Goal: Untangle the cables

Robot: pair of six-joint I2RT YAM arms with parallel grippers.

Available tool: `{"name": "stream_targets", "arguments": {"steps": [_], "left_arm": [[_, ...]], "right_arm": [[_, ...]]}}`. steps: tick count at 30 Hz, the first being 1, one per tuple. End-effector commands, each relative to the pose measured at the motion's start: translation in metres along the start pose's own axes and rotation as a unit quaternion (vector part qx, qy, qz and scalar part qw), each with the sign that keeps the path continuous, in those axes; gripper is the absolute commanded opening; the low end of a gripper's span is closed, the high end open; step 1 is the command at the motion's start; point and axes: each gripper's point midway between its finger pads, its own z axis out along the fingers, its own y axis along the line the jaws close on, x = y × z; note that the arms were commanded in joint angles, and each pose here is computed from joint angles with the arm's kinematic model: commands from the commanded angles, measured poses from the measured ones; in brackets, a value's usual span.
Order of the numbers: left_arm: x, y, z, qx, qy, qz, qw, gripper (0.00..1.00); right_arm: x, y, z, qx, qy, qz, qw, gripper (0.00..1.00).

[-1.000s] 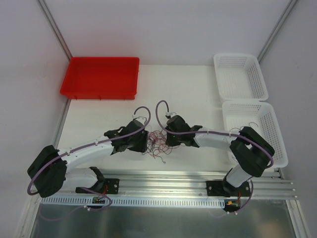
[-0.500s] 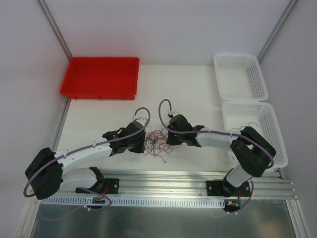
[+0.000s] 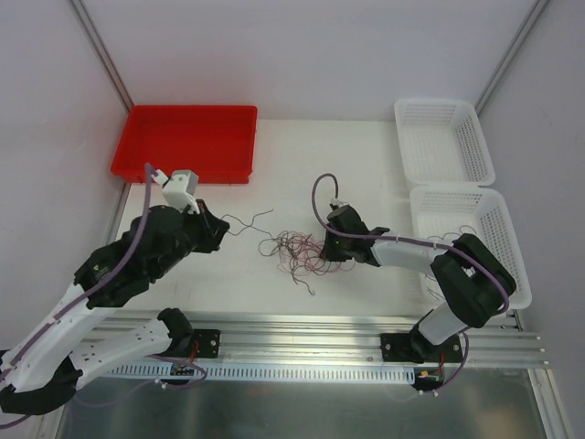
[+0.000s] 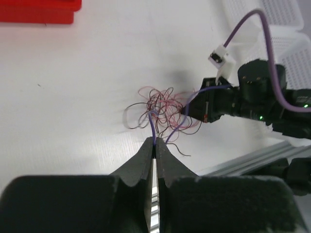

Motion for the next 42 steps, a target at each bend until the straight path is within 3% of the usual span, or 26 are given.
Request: {"name": "stream_targets", "arguments": {"steps": [1, 9, 17, 20, 24, 30, 37, 42], "left_arm": [[-0.031, 0.023, -0.028, -0.073, -0.028, 0.004, 0.997, 0.0], [-0.118, 0.015, -0.097, -0.057, -0.14, -0.028, 0.988, 0.0], [-0.158, 0.028, -0.145, -0.067, -0.213, -0.044, 0.974, 0.0], [-0.156, 0.028, -0.141, -0.07, -0.209, -0.04, 0.975, 0.0], [-0.13, 0.024, -0.109, -0.081, -0.159, -0.018, 0.984, 0.0], [-0.089, 0.019, -0.061, -0.092, -0.086, 0.009, 0.992, 0.0], [-0.04, 0.013, -0.015, -0.071, -0.003, 0.092, 0.993, 0.0], [-0.001, -0.01, 0.005, 0.008, 0.075, 0.136, 0.988, 0.0]], "right_arm": [[0.004, -0.023, -0.005, 0.044, 0.002, 0.022, 0.999, 0.01], [0.005, -0.037, -0.005, 0.068, 0.006, 0.041, 0.997, 0.01], [0.007, -0.054, -0.005, 0.092, 0.008, 0.066, 0.994, 0.01], [0.002, -0.058, -0.008, 0.096, 0.0, 0.069, 0.993, 0.01], [-0.006, -0.046, -0.013, 0.07, -0.012, 0.05, 0.996, 0.01], [-0.018, -0.018, -0.037, 0.032, -0.041, -0.021, 0.998, 0.24], [-0.037, 0.008, -0.101, 0.0, -0.086, -0.092, 0.992, 0.72], [-0.049, 0.04, -0.15, -0.088, -0.121, -0.145, 0.978, 0.82]]}}
